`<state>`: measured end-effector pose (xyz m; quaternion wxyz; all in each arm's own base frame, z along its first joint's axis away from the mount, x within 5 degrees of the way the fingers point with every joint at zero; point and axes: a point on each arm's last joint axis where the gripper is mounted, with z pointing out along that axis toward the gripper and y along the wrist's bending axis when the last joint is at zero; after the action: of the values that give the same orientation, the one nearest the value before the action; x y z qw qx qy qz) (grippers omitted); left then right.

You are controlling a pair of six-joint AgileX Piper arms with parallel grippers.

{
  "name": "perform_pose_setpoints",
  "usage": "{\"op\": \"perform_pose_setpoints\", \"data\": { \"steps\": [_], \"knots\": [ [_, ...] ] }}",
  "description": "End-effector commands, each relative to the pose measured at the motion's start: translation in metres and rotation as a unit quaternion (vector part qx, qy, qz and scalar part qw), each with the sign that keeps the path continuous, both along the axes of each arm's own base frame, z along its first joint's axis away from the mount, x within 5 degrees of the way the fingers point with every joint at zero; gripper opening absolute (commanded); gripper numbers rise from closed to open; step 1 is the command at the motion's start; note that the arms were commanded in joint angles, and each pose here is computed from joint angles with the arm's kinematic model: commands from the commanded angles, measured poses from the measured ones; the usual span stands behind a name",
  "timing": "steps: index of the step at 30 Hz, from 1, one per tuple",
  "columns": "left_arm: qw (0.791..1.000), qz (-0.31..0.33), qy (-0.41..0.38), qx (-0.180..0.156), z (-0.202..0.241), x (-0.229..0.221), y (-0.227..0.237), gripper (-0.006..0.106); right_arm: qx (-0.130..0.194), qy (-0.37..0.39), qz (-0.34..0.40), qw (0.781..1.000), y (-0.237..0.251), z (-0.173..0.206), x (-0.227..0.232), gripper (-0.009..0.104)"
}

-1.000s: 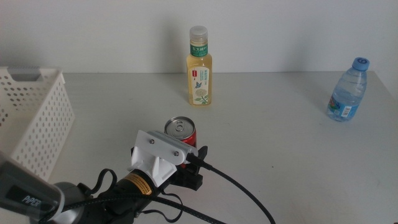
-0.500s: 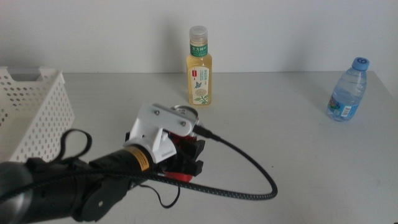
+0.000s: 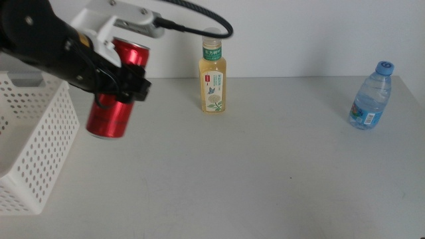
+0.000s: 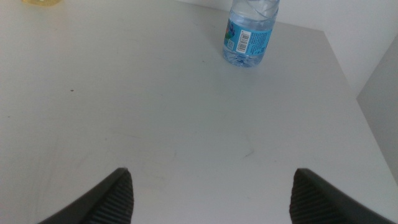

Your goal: Use arms to grab the bottles and put them into the dustbin to the left of the table.

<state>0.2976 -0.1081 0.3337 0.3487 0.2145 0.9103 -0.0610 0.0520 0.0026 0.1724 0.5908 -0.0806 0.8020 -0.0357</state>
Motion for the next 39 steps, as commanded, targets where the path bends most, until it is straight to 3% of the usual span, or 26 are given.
{"op": "perform_pose_setpoints", "data": {
  "steps": [1,9,21,30,39],
  "knots": [
    [0.999,0.012,-0.041,0.008,0.045,0.001,0.023,-0.002,-0.006,-0.044,-0.003,0.999,-0.001,0.008,0.000,0.064],
    [0.992,0.112,0.030,0.048,0.069,0.027,0.109,-0.002,-0.006,-0.044,-0.003,0.999,-0.001,0.008,0.000,0.064],
    [0.971,0.203,0.110,0.067,0.033,0.066,0.199,-0.002,-0.006,-0.044,-0.003,0.999,-0.001,0.008,0.000,0.064],
    [0.955,0.216,0.176,0.104,-0.023,0.093,0.224,-0.002,-0.006,-0.044,-0.003,0.999,-0.001,0.008,0.000,0.064],
    [0.945,0.216,0.219,0.111,-0.061,0.108,0.230,0.002,-0.006,-0.044,-0.003,0.999,-0.001,0.008,0.000,0.064]
  ]
}}
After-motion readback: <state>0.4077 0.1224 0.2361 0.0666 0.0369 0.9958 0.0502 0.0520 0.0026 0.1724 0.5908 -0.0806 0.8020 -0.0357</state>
